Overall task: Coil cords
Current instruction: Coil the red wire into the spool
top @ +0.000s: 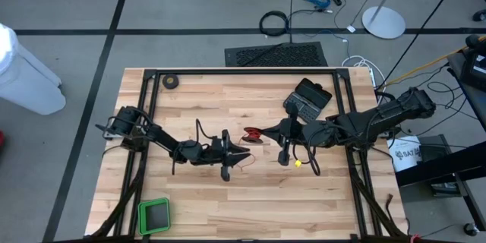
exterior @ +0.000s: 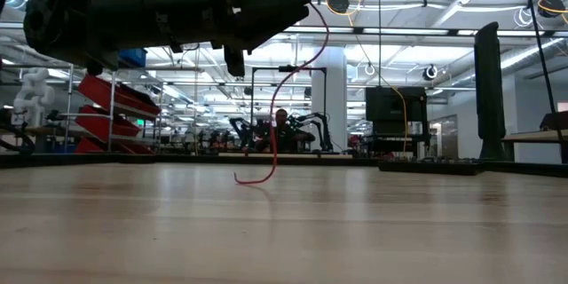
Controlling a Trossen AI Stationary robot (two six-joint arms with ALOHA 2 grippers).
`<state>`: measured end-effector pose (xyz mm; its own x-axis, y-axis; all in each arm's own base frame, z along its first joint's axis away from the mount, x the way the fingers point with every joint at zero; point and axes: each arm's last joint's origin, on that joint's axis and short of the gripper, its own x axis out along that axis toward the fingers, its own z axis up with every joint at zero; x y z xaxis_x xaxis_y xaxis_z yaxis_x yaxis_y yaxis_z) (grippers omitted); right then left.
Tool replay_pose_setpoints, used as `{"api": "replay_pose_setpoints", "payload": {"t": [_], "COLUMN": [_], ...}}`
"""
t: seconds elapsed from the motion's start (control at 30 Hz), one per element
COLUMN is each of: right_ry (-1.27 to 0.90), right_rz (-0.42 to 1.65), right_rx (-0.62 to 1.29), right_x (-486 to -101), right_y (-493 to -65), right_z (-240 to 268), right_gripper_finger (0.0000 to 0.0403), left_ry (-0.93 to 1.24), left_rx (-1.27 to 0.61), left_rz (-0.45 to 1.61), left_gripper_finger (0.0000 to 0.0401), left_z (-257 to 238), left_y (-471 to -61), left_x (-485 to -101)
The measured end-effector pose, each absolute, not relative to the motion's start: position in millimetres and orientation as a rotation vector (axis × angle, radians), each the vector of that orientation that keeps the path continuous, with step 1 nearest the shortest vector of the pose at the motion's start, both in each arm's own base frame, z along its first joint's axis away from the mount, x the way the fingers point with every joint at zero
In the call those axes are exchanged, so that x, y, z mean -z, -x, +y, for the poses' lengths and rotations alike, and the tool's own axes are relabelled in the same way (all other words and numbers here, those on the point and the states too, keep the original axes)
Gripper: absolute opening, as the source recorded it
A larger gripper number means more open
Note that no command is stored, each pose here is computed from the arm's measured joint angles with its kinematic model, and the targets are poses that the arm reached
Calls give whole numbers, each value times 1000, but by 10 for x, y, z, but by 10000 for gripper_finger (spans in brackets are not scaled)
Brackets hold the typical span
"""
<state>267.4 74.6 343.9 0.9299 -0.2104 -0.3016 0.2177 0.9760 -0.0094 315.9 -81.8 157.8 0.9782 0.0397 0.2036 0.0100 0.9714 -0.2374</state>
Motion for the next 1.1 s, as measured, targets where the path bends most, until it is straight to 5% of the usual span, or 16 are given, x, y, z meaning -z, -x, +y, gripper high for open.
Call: {"api": "replay_pose_setpoints", "payload": {"t": [0.37, 1.1], "right_ry": [-24, -26], "right_rz": [306, 305], "right_rx": [219, 222], "right_x": [-3439, -3440], "right_y": [-2674, -2674], "right_z": [746, 745], "right_gripper_finger": [0, 0], "left_ry": [238, 254], "left_rx": [-16, -102], "left_rz": [-204, -205], "left_gripper_finger": [103, 6], "left_z": [-818, -792], "left_y": [-3160, -3160], "left_x": [-1573, -1567]}}
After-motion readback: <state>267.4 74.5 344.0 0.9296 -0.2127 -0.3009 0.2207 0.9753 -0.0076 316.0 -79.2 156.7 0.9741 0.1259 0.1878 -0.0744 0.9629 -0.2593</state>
